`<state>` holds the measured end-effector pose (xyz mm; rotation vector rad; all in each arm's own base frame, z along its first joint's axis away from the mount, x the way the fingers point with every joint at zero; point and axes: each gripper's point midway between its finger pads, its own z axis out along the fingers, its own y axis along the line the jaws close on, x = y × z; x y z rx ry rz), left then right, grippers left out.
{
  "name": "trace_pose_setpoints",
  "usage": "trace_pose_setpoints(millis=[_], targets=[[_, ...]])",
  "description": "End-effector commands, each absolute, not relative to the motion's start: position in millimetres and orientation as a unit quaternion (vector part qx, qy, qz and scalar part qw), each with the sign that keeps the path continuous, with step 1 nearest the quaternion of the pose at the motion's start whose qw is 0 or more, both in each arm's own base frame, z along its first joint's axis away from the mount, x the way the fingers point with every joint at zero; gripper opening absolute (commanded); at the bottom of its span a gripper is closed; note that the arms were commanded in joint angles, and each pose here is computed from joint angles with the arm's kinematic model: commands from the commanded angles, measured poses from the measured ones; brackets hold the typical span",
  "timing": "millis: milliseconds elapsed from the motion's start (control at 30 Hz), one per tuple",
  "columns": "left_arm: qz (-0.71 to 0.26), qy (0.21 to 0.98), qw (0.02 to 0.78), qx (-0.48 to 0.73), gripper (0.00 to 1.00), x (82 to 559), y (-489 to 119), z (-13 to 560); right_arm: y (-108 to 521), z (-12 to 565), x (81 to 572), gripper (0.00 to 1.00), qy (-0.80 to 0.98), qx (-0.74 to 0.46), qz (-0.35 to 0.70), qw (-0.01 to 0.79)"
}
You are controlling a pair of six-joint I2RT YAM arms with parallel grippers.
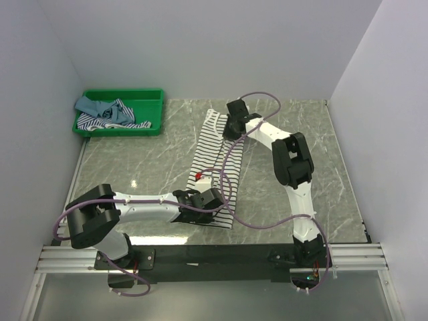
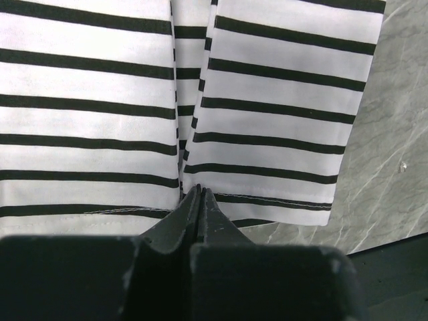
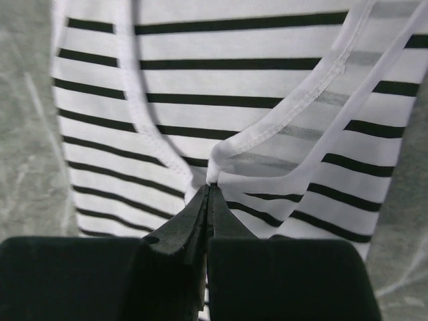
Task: Fold and stack the tank tops
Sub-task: Fold the tank top
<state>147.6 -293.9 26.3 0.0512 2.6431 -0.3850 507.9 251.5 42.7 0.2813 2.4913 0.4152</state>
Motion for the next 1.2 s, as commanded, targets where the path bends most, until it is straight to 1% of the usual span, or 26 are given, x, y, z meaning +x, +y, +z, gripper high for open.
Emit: trace_pose_setpoints(millis=[0,167,200,300,333,400,433,467,500,533,667,767,833,867,933,967,1000,1033,1067,1100,1133,1167], targets=[[-0.157,0.958,0.24,0.015,0.0,148,-303,38,260,30,510,0.0,0.94,0.092,0.148,0.293],[-0.177,0.952,0.25,0.013,0.01,151,-309,57,262,23,506,0.0,0.942,0.084,0.148,0.29],[-0.177,0.952,0.251,0.014,0.01,151,-309,60,262,28,507,0.01,0.939,0.084,0.152,0.297],[-0.191,0.946,0.261,0.013,0.0,155,-314,77,262,35,507,0.12,0.937,0.082,0.155,0.303],[-0.201,0.943,0.266,0.011,0.01,157,-317,85,263,39,507,0.19,0.935,0.08,0.158,0.306],[-0.211,0.939,0.272,0.009,0.0,159,-320,95,265,53,509,0.27,0.93,0.077,0.168,0.317],[-0.216,0.937,0.275,0.005,0.01,163,-321,99,266,58,509,0.37,0.928,0.075,0.17,0.322],[-0.22,0.936,0.276,0.001,0.01,165,-321,102,266,63,510,0.41,0.926,0.075,0.173,0.327],[-0.223,0.935,0.277,-0.004,0.01,168,-320,104,270,75,510,0.48,0.921,0.068,0.188,0.334],[-0.224,0.933,0.28,-0.018,0.01,177,-316,104,271,82,512,0.51,0.918,0.066,0.194,0.34],[-0.238,0.928,0.282,-0.043,0.01,197,-303,105,268,112,517,0.56,0.906,0.066,0.204,0.364],[-0.238,0.925,0.289,-0.059,0.01,210,-293,109,251,128,522,0.56,0.899,0.086,0.201,0.38],[-0.229,0.925,0.293,-0.072,0.01,217,-283,108,239,127,519,0.56,0.9,0.1,0.197,0.377],[-0.223,0.926,0.294,-0.079,0.01,219,-278,107,232,135,516,0.56,0.898,0.105,0.196,0.381],[-0.211,0.926,0.295,-0.101,0.08,224,-262,101,222,128,502,0.55,0.906,0.111,0.177,0.368],[-0.208,0.926,0.295,-0.112,0.13,225,-255,98,219,144,493,0.54,0.901,0.117,0.184,0.376],[-0.205,0.925,0.296,-0.12,0.23,222,-245,95,214,119,469,0.53,0.912,0.12,0.177,0.349],[-0.198,0.924,0.299,-0.135,0.27,225,-235,92,213,116,456,0.52,0.912,0.121,0.184,0.346],[-0.198,0.923,0.298,-0.141,0.31,223,-229,90,215,138,444,0.51,0.898,0.121,0.205,0.369],[-0.198,0.923,0.297,-0.146,0.35,219,-221,86,215,108,411,0.5,0.913,0.123,0.195,0.337],[-0.201,0.924,0.29,-0.151,0.41,216,-217,83,216,105,395,0.49,0.915,0.12,0.197,0.331],[-0.201,0.924,0.287,-0.151,0.44,214,-215,81,218,112,378,0.48,0.913,0.116,0.201,0.337]])
